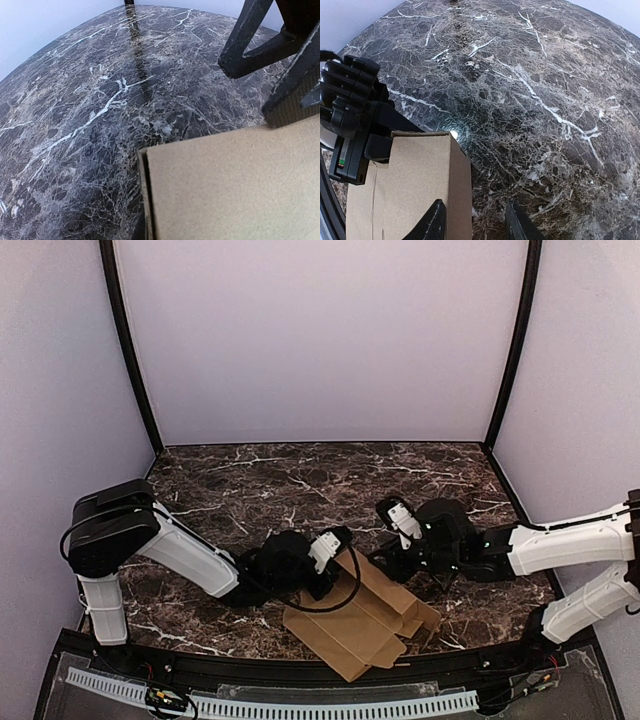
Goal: Fold the paper box
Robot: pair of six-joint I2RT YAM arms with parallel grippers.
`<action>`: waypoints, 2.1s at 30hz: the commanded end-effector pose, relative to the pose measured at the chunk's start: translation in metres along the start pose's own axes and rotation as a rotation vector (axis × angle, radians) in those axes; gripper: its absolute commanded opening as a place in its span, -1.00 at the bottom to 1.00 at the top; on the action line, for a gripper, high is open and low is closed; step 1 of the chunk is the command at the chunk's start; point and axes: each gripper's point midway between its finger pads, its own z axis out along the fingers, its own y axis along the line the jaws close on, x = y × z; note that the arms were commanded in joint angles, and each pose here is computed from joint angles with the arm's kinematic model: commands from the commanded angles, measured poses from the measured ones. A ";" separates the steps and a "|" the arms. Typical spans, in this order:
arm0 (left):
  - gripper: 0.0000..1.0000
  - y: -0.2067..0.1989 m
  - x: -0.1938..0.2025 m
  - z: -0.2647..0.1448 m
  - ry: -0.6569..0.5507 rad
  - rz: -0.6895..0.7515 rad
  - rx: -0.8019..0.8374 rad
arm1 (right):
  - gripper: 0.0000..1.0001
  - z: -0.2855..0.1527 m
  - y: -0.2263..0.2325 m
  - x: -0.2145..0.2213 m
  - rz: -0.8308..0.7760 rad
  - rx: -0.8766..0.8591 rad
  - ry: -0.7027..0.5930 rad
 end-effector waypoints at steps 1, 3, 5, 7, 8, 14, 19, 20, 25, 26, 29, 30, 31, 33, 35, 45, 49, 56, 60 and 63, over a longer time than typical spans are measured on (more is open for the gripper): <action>-0.99 -0.009 0.015 -0.002 0.076 0.073 0.039 | -0.18 -0.011 0.006 -0.003 0.054 -0.049 -0.019; -0.99 -0.010 0.017 0.000 0.081 0.079 0.043 | -0.18 -0.015 0.011 -0.009 0.065 -0.075 -0.034; -0.99 -0.011 0.019 0.002 0.084 0.088 0.052 | -0.17 -0.017 0.014 -0.011 0.074 -0.090 -0.035; -0.99 -0.013 0.018 0.003 0.085 0.098 0.061 | -0.18 -0.015 0.016 -0.009 0.086 -0.104 -0.031; -0.99 -0.015 0.018 0.004 0.085 0.101 0.069 | -0.18 -0.013 0.018 -0.007 0.091 -0.118 -0.023; -0.99 -0.019 0.019 0.006 0.084 0.118 0.095 | -0.10 -0.002 0.021 0.003 0.113 -0.138 0.006; -0.99 -0.021 0.021 0.010 0.091 0.108 0.102 | -0.06 0.002 0.028 0.001 0.147 -0.174 -0.001; -0.99 -0.022 0.022 0.010 0.092 0.103 0.103 | -0.06 0.003 0.028 0.001 0.153 -0.177 0.001; -0.93 -0.020 0.019 0.015 0.091 0.082 0.084 | -0.07 0.010 0.026 0.009 0.177 -0.164 0.019; -0.89 -0.020 0.019 0.015 0.091 0.079 0.080 | -0.09 0.010 0.025 0.011 0.182 -0.161 0.024; -0.76 -0.018 0.022 0.014 0.097 0.085 0.057 | -0.23 0.013 0.024 0.018 0.188 -0.157 0.043; -0.74 -0.018 0.022 0.014 0.097 0.090 0.050 | -0.28 0.013 0.023 0.020 0.190 -0.156 0.047; -0.69 -0.018 0.022 0.014 0.098 0.097 0.048 | -0.30 0.013 0.023 0.021 0.194 -0.155 0.049; -0.64 -0.021 0.023 0.014 0.102 0.111 0.041 | -0.37 0.014 0.022 0.024 0.199 -0.152 0.053; -0.61 -0.022 0.023 0.014 0.103 0.117 0.032 | -0.41 0.014 0.022 0.026 0.203 -0.149 0.058; -0.52 -0.027 0.023 0.011 0.091 0.121 -0.021 | -0.57 0.013 0.023 0.028 0.200 -0.135 0.064; -0.53 -0.023 0.022 0.013 0.081 0.114 -0.065 | -0.62 0.012 0.024 0.028 0.203 -0.136 0.063; -0.98 -0.017 0.017 0.012 0.070 0.146 -0.145 | -0.69 0.010 0.024 0.025 0.203 -0.132 0.055; -0.99 -0.017 0.016 0.012 0.068 0.164 -0.160 | -0.70 0.009 0.024 0.024 0.202 -0.131 0.052; -0.99 -0.018 0.016 0.011 0.068 0.167 -0.161 | -0.71 0.009 0.025 0.024 0.203 -0.133 0.053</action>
